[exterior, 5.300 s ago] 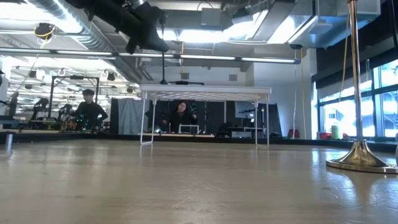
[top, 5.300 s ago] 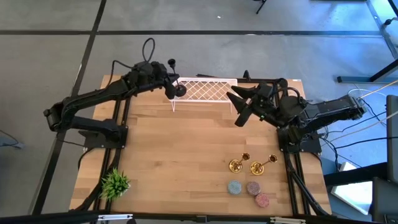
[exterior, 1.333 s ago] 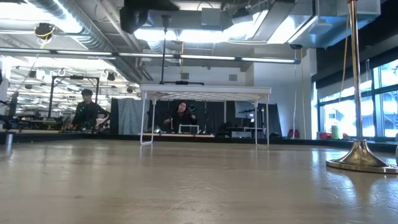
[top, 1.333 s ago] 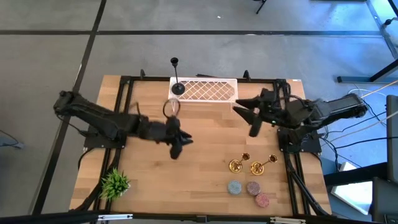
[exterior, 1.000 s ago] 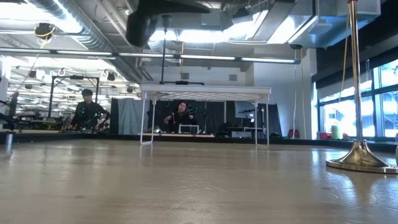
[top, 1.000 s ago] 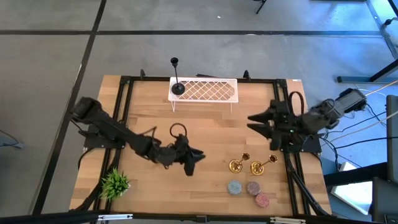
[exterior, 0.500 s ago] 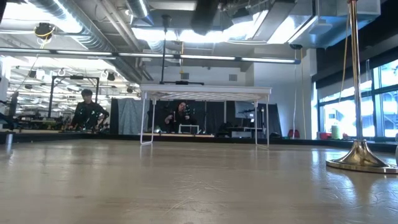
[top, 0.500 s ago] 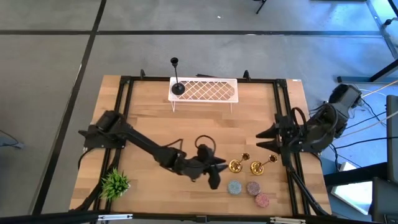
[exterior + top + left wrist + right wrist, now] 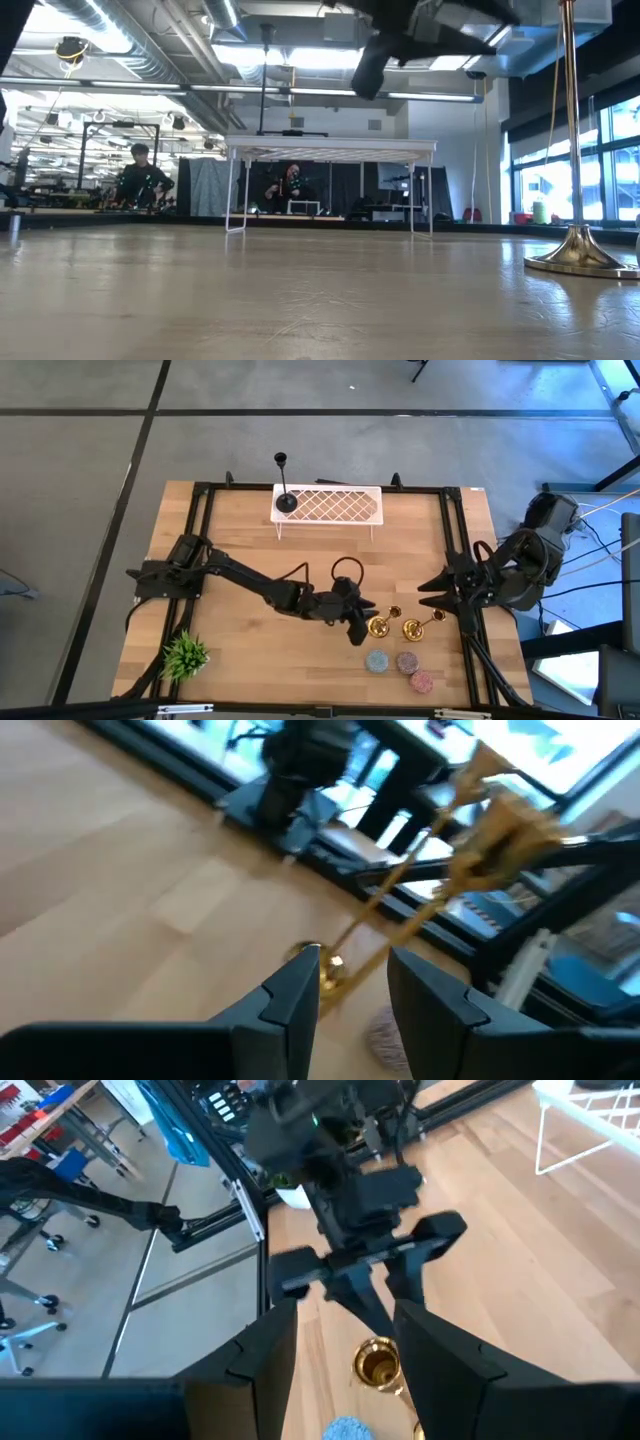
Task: Pick & Place candle stick holders
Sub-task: Put the left gold candle holder on the shelf
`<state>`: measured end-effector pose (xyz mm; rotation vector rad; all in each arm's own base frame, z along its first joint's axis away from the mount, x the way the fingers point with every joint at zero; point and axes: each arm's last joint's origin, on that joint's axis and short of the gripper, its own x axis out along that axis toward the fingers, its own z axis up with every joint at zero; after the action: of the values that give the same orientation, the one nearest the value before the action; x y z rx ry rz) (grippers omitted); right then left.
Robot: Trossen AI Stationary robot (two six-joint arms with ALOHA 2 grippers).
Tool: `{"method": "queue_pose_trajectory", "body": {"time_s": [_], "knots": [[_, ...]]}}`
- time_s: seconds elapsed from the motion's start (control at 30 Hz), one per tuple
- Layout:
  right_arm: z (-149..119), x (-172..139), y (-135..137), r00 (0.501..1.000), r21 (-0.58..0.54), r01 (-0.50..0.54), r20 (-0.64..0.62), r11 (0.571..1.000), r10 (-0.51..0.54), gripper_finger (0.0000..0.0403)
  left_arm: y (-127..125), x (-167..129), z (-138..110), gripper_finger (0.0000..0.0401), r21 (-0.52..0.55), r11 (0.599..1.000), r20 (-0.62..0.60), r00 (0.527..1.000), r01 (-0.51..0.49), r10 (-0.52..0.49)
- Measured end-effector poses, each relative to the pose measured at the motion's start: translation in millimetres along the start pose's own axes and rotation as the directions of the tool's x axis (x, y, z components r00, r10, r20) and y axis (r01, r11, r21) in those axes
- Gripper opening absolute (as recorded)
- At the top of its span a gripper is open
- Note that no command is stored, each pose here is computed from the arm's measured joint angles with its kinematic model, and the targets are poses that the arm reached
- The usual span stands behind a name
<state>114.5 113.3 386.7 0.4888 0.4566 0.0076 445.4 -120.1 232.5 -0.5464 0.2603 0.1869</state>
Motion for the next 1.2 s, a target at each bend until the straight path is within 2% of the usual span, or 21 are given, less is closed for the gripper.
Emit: {"method": "queue_pose_trajectory", "body": {"time_s": [0.1,0.37,0.63,0.8,0.9,1.2], "knots": [[-2,-1,1,1.0,0.009,-0.007,-0.008,1.0,0.007,0.0172,0,1,2,0.0116,-0.003,0.999,-0.017,0.999,0.052,-0.052],[-3,-3,2,1.0,0.008,-0.006,0.004,1.0,0.006,0.0172,2,3,6,0.0116,0.021,0.997,-0.006,0.997,0.08,-0.079],[-2,-3,2,1.0,0.008,0.004,0.017,1.0,-0.004,0.0172,4,25,-8,0.0116,-0.017,0.99,0.013,0.99,0.139,-0.139],[-2,-3,2,1.0,0.009,0.003,0.017,1.0,-0.003,0.0172,1,40,-9,0.0116,-0.013,0.989,0.021,0.989,0.147,-0.147],[-2,-3,2,1.0,0.011,0.002,0.018,1.0,-0.002,0.0172,3,44,-3,0.0116,-0.014,0.987,0.03,0.986,0.163,-0.162],[-2,-3,2,1.0,0.013,0.008,0.027,1.0,-0.008,0.0172,11,48,-2,0.0116,-0.012,0.988,0.012,0.988,0.152,-0.152]]}}
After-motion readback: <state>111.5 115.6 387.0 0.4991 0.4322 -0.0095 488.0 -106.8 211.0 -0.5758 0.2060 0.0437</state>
